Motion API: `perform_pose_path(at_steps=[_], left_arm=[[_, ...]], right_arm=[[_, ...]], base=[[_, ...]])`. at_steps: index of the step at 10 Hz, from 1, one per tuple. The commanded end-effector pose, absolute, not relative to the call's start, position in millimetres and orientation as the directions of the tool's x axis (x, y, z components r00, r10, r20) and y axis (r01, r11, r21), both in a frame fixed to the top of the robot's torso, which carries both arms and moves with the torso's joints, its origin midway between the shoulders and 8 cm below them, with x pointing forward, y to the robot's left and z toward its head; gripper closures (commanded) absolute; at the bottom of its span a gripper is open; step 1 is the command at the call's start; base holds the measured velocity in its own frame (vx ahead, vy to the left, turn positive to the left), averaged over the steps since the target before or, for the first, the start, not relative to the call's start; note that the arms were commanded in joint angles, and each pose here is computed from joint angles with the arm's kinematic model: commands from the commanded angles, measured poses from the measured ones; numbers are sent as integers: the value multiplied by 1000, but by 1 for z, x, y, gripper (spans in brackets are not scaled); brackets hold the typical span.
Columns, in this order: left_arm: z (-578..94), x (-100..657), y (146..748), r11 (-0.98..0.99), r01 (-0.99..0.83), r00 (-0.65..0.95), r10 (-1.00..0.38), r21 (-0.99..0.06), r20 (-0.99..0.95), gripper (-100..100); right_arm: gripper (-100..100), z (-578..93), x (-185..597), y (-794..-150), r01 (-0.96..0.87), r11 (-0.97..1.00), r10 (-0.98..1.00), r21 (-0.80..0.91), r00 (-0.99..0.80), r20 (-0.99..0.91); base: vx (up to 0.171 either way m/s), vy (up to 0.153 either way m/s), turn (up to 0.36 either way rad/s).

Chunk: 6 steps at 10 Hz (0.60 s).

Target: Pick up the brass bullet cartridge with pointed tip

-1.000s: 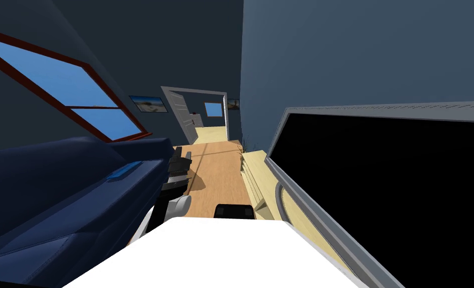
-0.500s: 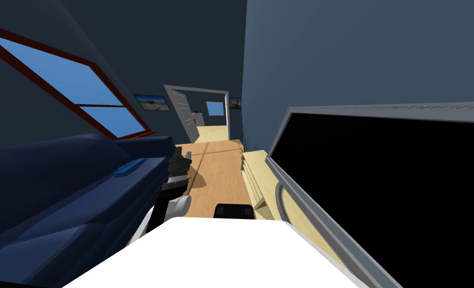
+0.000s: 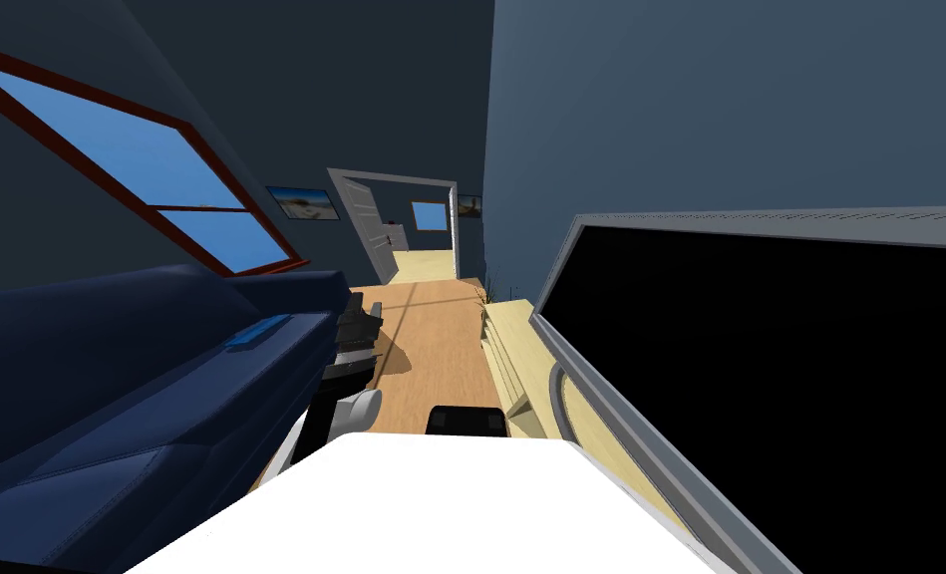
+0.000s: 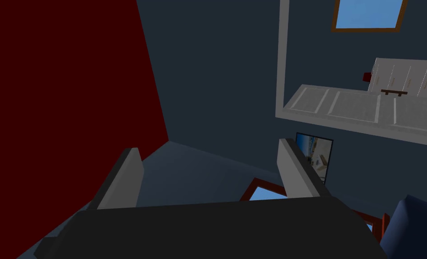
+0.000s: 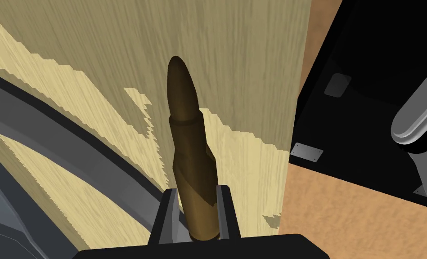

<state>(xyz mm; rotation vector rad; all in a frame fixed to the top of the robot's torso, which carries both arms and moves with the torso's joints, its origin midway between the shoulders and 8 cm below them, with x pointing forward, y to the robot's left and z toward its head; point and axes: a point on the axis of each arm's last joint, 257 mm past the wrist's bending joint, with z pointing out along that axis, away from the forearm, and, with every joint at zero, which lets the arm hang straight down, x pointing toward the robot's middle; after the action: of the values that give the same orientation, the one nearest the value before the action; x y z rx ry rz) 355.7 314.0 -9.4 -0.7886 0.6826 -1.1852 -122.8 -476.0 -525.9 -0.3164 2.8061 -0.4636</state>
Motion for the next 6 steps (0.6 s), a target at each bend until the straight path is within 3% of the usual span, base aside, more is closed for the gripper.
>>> perform_pose_path(at_steps=[1,2,5,6], left_arm=[[-9,356,314,180,533,244,-968,-827,-54,0],[-9,356,314,180,533,244,-968,-827,-54,0],[-9,356,314,180,533,244,-968,-827,-54,0],[-9,356,314,180,533,244,-968,-827,-54,0]], right_arm=[[0,-526,-123,-476,-168,925,-257,-342,-937,-236],[100,-520,-129,-473,-173,924,-262,-340,-936,-235],[100,-513,-135,-474,-179,923,-267,-342,-935,-233],[0,-513,-135,-474,-180,923,-268,-342,-935,-233]], base=[[0,0,0],[26,11,-77],[37,19,-48],[0,0,0]])
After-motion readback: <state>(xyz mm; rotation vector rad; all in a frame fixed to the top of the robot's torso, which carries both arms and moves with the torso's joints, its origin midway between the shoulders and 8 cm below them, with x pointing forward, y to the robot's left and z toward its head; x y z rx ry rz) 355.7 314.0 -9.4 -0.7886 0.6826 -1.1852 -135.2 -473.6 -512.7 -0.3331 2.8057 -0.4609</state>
